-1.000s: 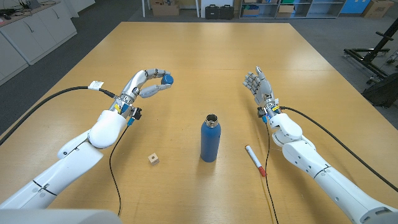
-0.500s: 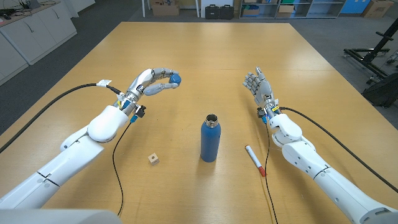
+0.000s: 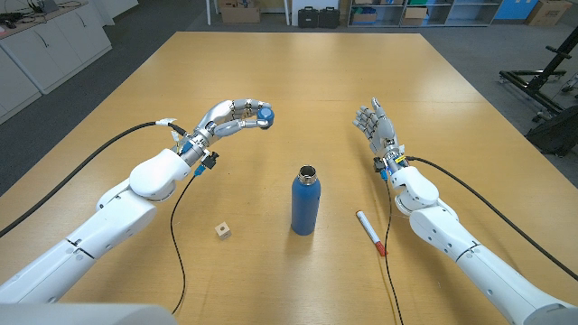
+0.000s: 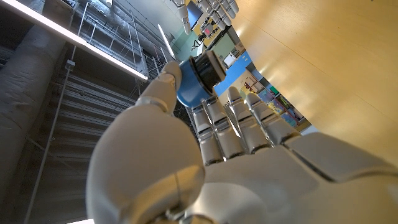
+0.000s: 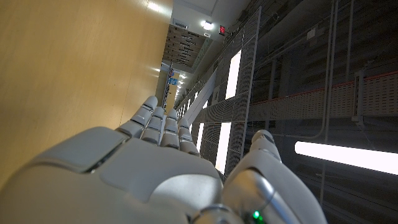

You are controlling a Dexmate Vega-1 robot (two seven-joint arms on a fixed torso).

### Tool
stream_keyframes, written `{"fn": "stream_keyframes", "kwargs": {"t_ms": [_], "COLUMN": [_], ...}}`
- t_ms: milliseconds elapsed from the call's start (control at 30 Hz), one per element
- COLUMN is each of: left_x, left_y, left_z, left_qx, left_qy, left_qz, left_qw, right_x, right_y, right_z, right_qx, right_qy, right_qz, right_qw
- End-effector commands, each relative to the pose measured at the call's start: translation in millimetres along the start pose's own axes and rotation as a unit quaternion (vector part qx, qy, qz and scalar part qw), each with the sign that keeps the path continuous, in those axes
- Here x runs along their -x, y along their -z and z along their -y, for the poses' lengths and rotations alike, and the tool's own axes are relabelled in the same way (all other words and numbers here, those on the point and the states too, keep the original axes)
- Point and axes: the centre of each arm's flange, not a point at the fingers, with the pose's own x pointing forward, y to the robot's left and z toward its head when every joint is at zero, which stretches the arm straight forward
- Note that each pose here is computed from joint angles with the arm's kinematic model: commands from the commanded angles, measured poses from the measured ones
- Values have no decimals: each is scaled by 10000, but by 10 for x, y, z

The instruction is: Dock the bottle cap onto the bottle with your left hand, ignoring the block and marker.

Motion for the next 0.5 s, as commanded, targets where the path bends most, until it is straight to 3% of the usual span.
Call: {"fn": "stream_keyframes", "kwargs": {"t_ms": [33, 267, 500], "left_x": [-110, -111, -97], "left_y": [-39, -118, -224], "left_z": [115, 145, 133], "left_qx": [719, 1040, 918], "left_qy": [653, 925, 1136], "left_qz": [151, -7, -166], "left_qw": [9952, 9903, 9891], "right_x": [7, 22, 37], "right_y": [6, -7, -19], "right_z": [-34, -42, -48], "right_qx": [-5, -11, 2], "right_qy": [-10, 16, 8], "right_qz": [12, 31, 53], "right_qw": [10000, 10000, 10000]}}
